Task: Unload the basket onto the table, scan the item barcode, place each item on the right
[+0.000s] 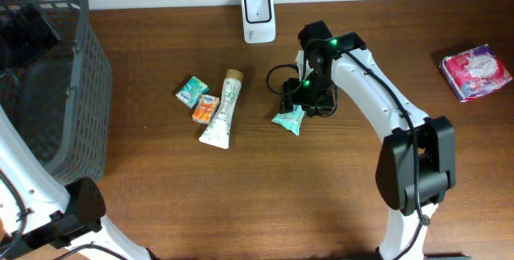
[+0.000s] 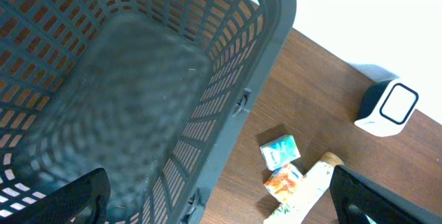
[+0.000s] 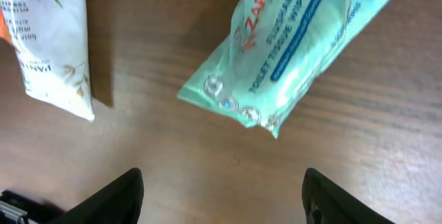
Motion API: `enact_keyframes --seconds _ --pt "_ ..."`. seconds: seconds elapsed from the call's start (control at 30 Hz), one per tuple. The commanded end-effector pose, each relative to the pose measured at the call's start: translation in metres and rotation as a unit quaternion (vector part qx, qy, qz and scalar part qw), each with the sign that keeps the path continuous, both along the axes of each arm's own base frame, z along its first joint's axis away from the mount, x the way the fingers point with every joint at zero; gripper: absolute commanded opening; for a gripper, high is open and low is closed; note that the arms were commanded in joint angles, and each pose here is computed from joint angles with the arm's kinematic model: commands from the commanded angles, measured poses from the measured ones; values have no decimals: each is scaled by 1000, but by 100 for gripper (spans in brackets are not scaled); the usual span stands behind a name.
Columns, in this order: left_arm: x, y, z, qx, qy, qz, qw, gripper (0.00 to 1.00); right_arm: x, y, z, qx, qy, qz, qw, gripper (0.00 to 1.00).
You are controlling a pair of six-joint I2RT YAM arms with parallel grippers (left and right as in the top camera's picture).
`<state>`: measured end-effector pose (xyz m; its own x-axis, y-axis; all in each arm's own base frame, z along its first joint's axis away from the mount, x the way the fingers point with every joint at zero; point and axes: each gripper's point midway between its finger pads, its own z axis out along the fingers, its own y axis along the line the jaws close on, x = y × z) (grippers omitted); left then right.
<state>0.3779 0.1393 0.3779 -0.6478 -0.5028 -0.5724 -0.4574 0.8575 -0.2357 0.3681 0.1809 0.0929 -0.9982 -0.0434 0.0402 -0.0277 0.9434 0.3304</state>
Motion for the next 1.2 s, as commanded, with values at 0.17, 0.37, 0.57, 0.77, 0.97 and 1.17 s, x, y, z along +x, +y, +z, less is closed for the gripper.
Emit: enact_keyframes --seconds 0.17,0.37,0.57,0.77,0.97,1.17 --pt "-6 0 8 6 -9 -2 1000 99 0 -9 7 -41 -17 4 999 68" --pt "-6 0 8 6 -9 -2 1000 99 2 -12 6 -51 -23 3 998 69" --pt "-6 0 8 6 -9 -2 1000 99 8 -9 7 -43 -34 1 999 70" --pt "-6 0 8 6 -9 -2 1000 99 4 -11 7 -46 -26 1 999 70" --pt "-6 0 8 6 -9 -2 1000 99 6 -10 23 -38 -49 0 998 69" --pt "-6 0 8 6 -9 -2 1000 99 18 -7 75 -10 -140 -6 990 79"
